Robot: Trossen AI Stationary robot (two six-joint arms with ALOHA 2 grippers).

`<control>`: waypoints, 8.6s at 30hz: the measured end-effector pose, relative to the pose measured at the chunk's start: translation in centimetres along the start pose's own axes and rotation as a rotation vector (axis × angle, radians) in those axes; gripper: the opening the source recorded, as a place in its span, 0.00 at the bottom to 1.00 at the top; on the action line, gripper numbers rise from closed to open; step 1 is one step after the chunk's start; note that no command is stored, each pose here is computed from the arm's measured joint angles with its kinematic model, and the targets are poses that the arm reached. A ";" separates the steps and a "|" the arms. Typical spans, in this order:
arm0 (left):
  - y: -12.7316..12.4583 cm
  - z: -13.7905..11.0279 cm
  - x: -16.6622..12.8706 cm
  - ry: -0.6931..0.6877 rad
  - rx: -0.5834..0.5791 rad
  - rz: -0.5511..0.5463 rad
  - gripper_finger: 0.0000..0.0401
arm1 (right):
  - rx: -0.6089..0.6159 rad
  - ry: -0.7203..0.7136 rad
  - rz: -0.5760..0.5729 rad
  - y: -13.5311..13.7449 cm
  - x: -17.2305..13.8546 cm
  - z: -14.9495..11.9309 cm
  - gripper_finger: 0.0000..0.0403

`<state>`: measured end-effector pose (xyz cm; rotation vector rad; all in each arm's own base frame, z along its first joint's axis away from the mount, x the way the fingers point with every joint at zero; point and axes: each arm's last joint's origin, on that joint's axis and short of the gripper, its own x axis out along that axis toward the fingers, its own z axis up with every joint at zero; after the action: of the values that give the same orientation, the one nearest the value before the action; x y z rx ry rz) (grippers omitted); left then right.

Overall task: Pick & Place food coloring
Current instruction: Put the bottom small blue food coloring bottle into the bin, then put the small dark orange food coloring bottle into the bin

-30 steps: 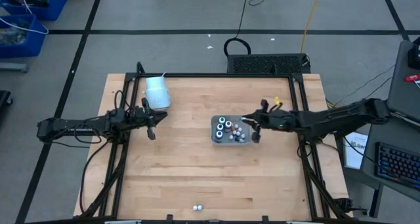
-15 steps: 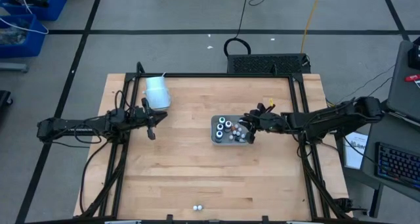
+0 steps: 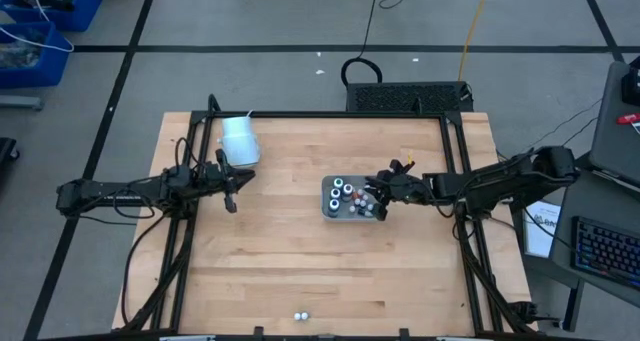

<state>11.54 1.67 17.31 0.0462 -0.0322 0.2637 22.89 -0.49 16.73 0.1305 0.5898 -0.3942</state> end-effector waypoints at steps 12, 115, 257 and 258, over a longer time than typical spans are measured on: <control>0.0 0.0 0.0 0.000 0.000 0.000 0.11 | -0.026 0.011 -0.057 -0.3 0.0 -0.2 0.11; 0.0 0.1 0.0 -0.007 -0.006 -0.002 0.11 | -0.251 -0.502 0.422 -1.1 -11.3 0.3 0.00; -36.2 -0.3 15.9 1.463 0.095 -0.403 0.38 | -0.155 -0.745 0.416 -3.4 -10.8 -5.3 0.00; -36.2 -0.3 15.9 1.463 0.095 -0.403 0.37 | -0.155 -0.744 0.416 -3.4 -10.8 -5.3 0.00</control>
<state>36.38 -29.06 16.07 -0.0546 1.4312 -0.1522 10.61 1.15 18.39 -0.0474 -0.1481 0.0246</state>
